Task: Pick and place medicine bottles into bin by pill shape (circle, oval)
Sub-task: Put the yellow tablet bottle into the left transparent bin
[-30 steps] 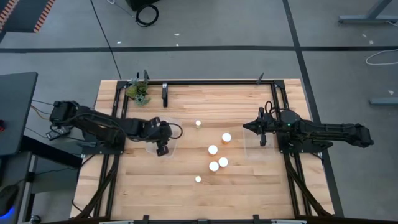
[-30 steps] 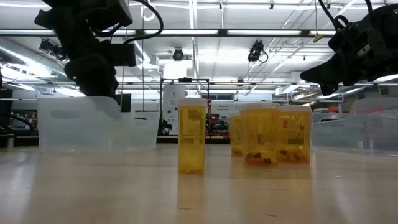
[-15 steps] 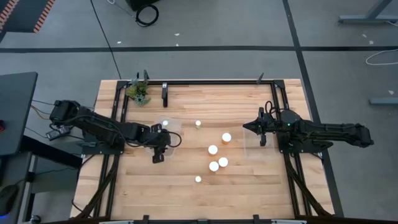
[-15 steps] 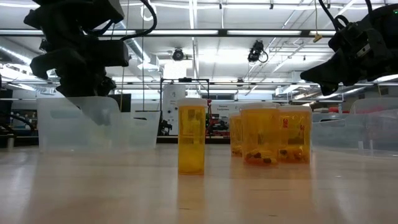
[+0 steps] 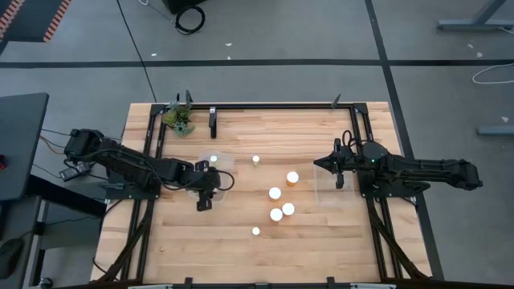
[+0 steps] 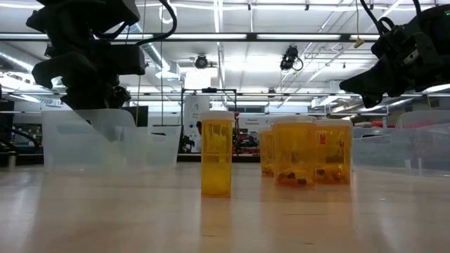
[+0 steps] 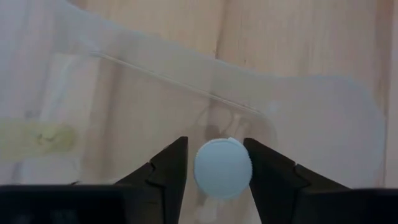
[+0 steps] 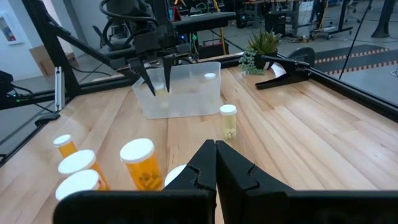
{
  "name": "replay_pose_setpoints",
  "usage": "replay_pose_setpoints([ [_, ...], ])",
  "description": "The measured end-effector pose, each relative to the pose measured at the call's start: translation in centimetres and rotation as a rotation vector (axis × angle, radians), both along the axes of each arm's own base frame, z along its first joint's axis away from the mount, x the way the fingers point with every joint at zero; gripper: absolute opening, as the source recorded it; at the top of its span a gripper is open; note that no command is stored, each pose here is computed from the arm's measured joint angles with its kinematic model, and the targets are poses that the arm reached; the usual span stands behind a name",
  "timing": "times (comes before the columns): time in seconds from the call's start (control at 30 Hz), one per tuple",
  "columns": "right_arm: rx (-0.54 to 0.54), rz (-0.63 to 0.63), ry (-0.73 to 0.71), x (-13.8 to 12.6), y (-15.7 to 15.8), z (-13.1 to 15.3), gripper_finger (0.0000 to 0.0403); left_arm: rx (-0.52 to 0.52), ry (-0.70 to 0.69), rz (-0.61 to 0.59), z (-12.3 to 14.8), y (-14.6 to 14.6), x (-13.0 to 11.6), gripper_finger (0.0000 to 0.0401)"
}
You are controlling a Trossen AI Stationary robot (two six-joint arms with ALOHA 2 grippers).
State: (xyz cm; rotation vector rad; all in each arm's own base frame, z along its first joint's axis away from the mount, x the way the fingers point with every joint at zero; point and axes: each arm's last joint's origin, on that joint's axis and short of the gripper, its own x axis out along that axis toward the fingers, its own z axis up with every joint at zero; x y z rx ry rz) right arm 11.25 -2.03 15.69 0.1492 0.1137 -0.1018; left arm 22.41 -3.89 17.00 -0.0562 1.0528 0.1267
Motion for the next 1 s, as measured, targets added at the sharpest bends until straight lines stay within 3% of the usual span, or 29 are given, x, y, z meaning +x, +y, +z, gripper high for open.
replay_pose_setpoints([
  [0.37, 0.000, 0.000, 0.000, 0.0, 0.0, 0.0, 0.0010, 0.010, -0.005, -0.017, 0.1, 0.0, 0.0, 0.0232],
  [0.73, 0.000, 0.000, 0.001, 0.0, 0.0, 0.0, 0.0010, 0.042, -0.029, -0.046, 1.8, -0.1, 0.8, 0.0207],
  [1.0, 0.000, 0.000, 0.001, 0.0, 0.0, 0.0, 0.0010, 0.177, -0.102, -0.006, 3.5, 0.1, 1.8, 0.0191],
])
